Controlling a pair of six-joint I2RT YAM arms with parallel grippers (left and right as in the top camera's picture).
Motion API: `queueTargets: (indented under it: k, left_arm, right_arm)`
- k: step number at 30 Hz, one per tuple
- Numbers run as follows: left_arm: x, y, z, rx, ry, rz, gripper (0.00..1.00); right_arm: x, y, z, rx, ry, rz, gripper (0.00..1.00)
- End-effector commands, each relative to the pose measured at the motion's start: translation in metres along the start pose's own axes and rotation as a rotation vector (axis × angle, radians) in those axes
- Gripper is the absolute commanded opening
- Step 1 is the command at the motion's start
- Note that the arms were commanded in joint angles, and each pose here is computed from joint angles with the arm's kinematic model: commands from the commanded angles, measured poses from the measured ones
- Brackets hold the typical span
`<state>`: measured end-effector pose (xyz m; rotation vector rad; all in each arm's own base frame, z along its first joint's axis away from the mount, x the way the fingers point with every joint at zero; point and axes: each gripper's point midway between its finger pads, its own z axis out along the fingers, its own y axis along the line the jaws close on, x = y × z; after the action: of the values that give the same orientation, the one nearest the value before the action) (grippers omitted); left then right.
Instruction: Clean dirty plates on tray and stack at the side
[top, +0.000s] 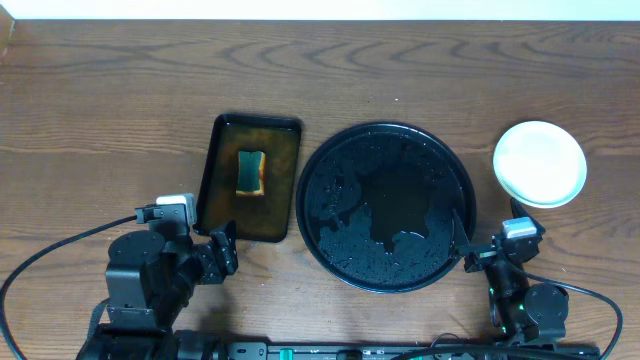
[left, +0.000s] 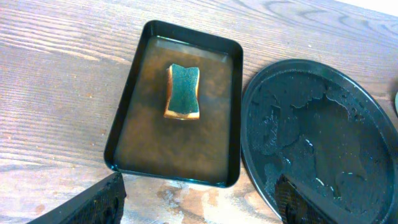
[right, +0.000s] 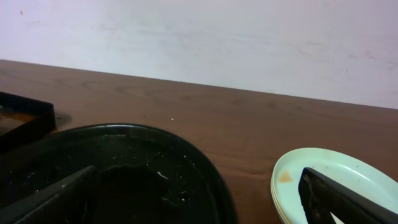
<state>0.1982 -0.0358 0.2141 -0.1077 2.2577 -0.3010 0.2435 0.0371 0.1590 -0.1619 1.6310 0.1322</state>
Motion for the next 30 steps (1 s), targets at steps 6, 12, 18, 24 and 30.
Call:
queueTargets:
  k: [6, 12, 18, 24, 30]
  left_arm:
    - [0.006, 0.009, 0.000, -0.044, 0.005, 0.033, 0.77]
    - [0.039, 0.025, 0.017, -0.074, -0.016, 0.070, 0.77]
    - [0.046, 0.036, 0.047, -0.060, -0.208, 0.072, 0.77]
    - [0.037, 0.038, 0.069, -0.026, -0.394, 0.092, 0.77]
    - [0.009, 0.033, 0.068, -0.012, -0.611, 0.181, 0.77]
  right_arm:
    - [0.000, 0.002, 0.000, -0.006, -0.002, -0.020, 0.99]
    - [0.000, 0.002, 0.000, -0.006, -0.002, -0.020, 0.99]
    - [0.000, 0.002, 0.000, -0.006, -0.002, -0.020, 0.99]
    - [0.000, 0.002, 0.000, -0.006, -0.002, -0.020, 0.99]
    - [0.000, 0.002, 0.000, -0.007, -0.002, -0.020, 0.99]
